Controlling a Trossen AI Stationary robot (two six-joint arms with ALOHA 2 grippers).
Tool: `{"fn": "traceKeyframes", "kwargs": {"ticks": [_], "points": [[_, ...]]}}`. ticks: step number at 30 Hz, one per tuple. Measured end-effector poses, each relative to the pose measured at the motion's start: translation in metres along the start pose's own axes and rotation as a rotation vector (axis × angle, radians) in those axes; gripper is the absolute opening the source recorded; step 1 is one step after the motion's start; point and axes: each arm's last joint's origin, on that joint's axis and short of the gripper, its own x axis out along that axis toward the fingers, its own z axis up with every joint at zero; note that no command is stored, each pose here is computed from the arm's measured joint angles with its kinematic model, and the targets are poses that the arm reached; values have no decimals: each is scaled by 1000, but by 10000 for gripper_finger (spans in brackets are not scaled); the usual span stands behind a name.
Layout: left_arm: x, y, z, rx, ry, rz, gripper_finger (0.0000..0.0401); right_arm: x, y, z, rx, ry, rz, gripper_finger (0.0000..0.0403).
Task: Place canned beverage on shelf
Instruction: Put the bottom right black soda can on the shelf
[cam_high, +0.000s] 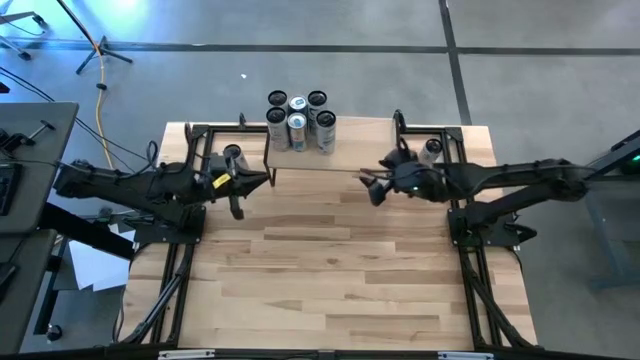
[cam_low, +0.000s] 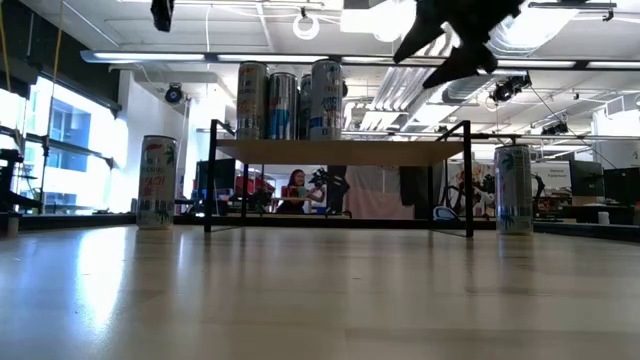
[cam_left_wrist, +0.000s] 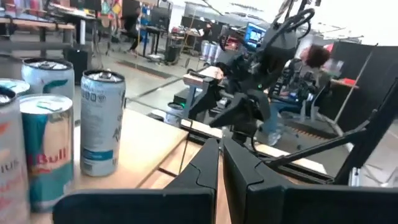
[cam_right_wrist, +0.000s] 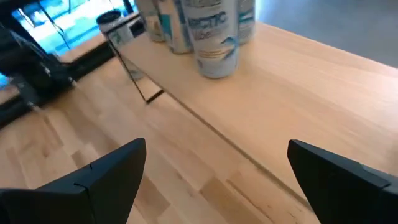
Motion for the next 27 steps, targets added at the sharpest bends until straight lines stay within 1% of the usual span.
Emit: {"fn": "traceKeyframes", "kwargs": {"ticks": [3,5,7,10,12,13,15,17,19,21,23,24,25,27], "points": [[2,4,5,-14,-34,-13,0,-6,-6,3,8,-13,23,378],[2,6,8,-10,-62,-10,0,-6,-9,6,19,-45,-7,378],[1,6,13,15,-105,-15,0,-5,-10,12,23,-80,-17,378],[0,6,18,78,-149,-21,0,0,-9,24,6,-143,45,378],[-1,8,20,120,-161,-11,0,6,-9,29,30,-173,59,378],[-1,10,20,130,-161,-10,0,10,-8,31,49,-190,63,377],[-4,14,23,137,-168,-31,0,17,-9,30,39,-183,33,366],[-8,18,25,146,-166,-69,0,29,-9,26,26,-169,-34,332],[-12,22,26,147,-158,-98,0,40,-11,23,22,-164,-102,267],[-18,26,26,149,-135,-113,0,53,-12,21,23,-159,-131,179],[-24,29,26,151,-119,-116,0,67,-12,20,34,-158,-125,73],[-27,31,26,146,-111,-113,0,73,-12,21,31,-168,-110,38],[-30,32,26,141,-109,-112,0,78,-11,23,24,-187,-89,22],[-37,34,28,142,-122,-110,0,90,-11,29,57,-247,-54,27]]}}
